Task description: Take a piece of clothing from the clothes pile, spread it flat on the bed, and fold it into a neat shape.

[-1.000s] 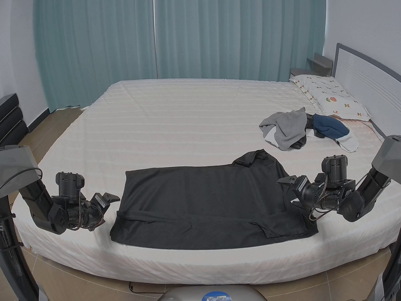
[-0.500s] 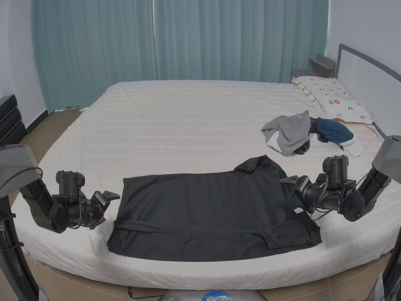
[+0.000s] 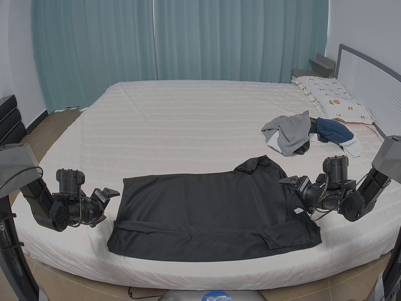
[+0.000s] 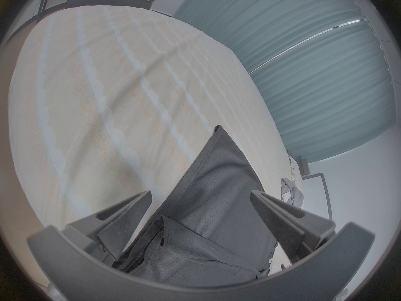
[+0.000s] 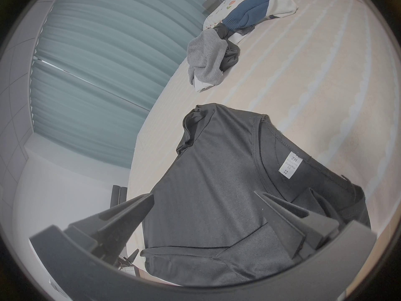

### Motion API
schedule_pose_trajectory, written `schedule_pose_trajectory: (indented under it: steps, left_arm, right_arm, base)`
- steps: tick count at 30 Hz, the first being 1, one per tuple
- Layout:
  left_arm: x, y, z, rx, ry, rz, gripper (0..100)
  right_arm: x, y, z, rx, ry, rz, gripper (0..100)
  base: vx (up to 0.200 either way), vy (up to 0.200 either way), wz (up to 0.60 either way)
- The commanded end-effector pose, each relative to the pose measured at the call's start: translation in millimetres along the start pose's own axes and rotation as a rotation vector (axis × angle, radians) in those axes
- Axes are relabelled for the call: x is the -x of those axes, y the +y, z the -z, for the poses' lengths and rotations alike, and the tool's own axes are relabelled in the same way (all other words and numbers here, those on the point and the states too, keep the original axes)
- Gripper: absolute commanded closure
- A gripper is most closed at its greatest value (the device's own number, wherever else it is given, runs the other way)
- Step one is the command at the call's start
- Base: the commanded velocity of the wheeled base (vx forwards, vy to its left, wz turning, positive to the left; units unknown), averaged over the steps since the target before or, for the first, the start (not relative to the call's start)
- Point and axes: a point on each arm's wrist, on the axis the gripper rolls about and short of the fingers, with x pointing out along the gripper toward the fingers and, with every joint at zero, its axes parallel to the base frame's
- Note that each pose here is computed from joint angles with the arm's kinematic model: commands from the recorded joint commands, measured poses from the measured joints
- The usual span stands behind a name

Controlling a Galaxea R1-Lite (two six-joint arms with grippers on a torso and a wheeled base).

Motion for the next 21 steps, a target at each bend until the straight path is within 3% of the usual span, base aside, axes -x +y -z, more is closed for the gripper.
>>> schedule_pose_trajectory:
  steps: [1, 6, 18, 21]
  left_arm:
    - [-1, 0, -1, 0.002, 0.0, 0.001, 0]
    - [0, 0, 0, 0.001, 0.001, 0.002, 0]
    - [1, 1, -5, 0.008, -0.021, -0.002, 0]
    - [3, 4, -10, 0.018, -0.029, -0.001, 0]
  right_arm:
    - [0, 0, 0, 0.0, 0.0, 0.0, 0]
    - [0, 0, 0, 0.0, 0.0, 0.0, 0]
    - [0, 0, 0, 0.0, 0.0, -0.002, 0]
    - [0, 0, 0, 0.0, 0.0, -0.002, 0]
  base:
    - [0.0, -0.2, 0.0]
    - [0.0, -0.2, 0.0]
    - [0.0, 0.0, 0.0]
    - [0.2, 0.0, 0.0]
